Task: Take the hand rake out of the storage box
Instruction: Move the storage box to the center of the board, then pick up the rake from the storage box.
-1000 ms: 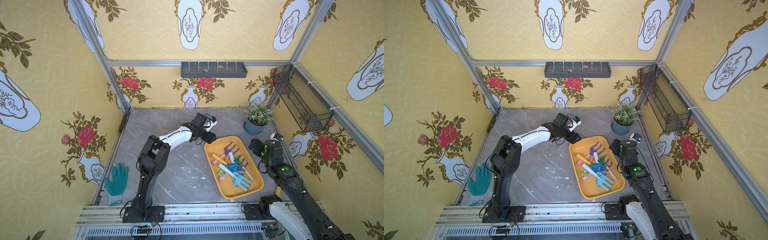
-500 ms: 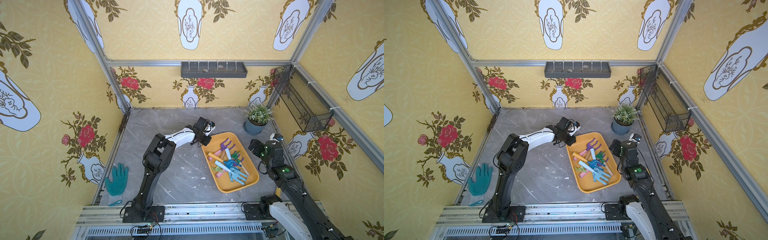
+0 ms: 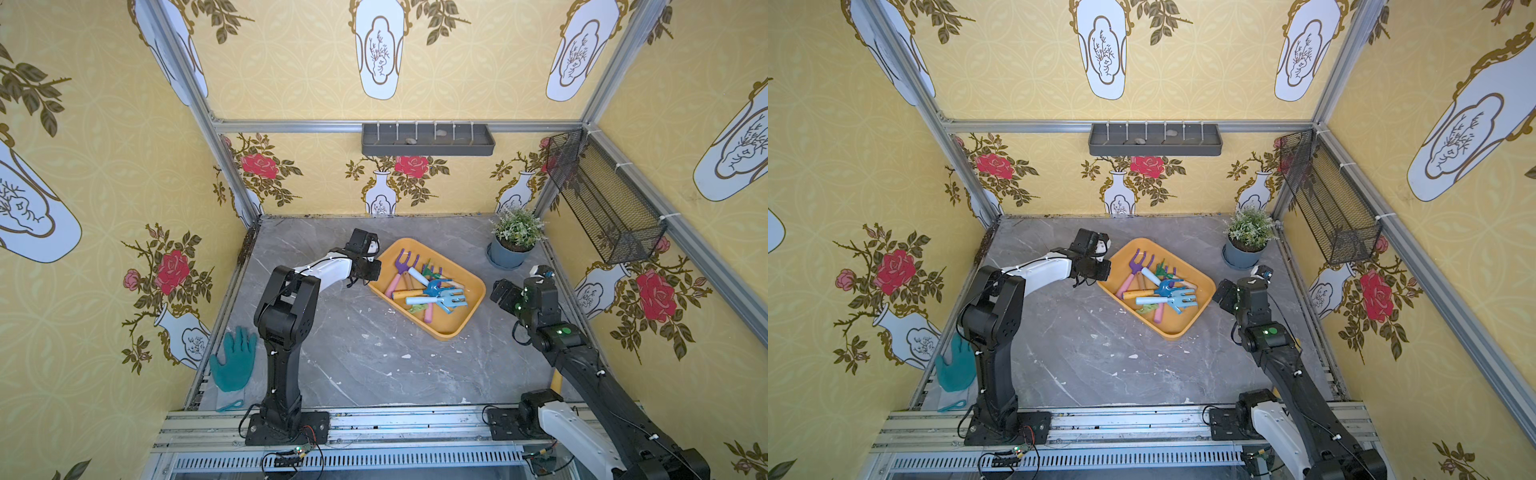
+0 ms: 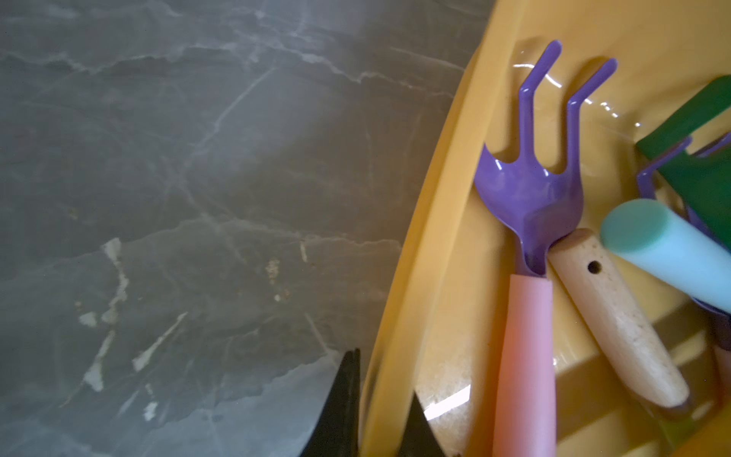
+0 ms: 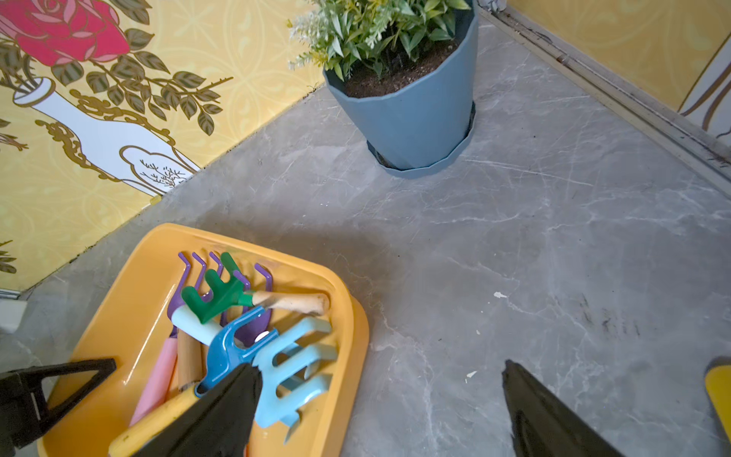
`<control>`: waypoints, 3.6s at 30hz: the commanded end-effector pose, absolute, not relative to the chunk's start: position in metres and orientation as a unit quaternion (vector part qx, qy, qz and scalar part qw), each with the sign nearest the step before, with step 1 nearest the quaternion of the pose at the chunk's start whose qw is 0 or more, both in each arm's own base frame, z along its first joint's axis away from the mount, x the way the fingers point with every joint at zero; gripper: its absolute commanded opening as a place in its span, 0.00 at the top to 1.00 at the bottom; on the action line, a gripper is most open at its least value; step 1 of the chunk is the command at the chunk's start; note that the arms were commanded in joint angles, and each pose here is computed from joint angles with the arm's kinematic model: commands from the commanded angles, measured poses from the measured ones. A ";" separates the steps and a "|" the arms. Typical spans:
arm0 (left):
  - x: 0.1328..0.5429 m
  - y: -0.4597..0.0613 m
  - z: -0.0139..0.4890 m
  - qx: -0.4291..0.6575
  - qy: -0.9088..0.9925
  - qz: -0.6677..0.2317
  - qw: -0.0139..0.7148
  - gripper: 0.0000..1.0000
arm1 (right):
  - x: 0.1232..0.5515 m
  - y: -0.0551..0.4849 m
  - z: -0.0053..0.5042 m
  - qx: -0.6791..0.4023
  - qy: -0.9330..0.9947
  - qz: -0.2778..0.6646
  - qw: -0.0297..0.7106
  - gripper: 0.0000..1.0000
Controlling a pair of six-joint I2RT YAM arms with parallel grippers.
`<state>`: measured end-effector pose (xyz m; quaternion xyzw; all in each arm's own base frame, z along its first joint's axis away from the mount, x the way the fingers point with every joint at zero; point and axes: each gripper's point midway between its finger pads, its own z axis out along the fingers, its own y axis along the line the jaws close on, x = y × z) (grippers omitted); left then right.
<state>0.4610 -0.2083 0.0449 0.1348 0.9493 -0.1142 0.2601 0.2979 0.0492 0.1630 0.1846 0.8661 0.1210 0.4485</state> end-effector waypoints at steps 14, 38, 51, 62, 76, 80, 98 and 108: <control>0.538 -0.157 0.057 -0.059 0.944 -0.076 0.317 0.98 | 0.314 0.072 0.164 0.144 0.870 0.153 0.446 0.02; 0.535 -0.173 0.050 -0.162 0.918 -0.174 0.318 0.75 | 0.341 0.143 0.159 0.071 0.890 0.188 0.409 0.03; 0.507 -0.146 0.115 -0.167 0.889 -0.186 0.383 0.00 | 0.382 0.200 0.164 0.067 0.887 0.228 0.396 0.20; 0.415 -0.114 0.158 -0.130 0.856 -0.173 0.470 0.00 | 0.492 0.227 0.110 0.116 0.907 0.213 0.345 0.40; 0.337 -0.097 0.161 -0.065 0.852 -0.165 0.492 0.00 | 0.547 0.240 0.062 0.156 0.905 0.218 0.331 0.49; 0.336 -0.094 0.161 -0.064 0.853 -0.158 0.493 0.00 | 0.554 0.243 0.062 0.156 0.901 0.227 0.335 0.57; 0.343 -0.105 0.150 -0.058 0.863 -0.172 0.471 0.00 | 0.571 0.244 0.074 0.154 0.888 0.241 0.361 0.92; 0.338 -0.103 0.160 -0.060 0.859 -0.175 0.477 0.00 | 0.579 0.253 0.125 0.129 0.865 0.271 0.402 1.00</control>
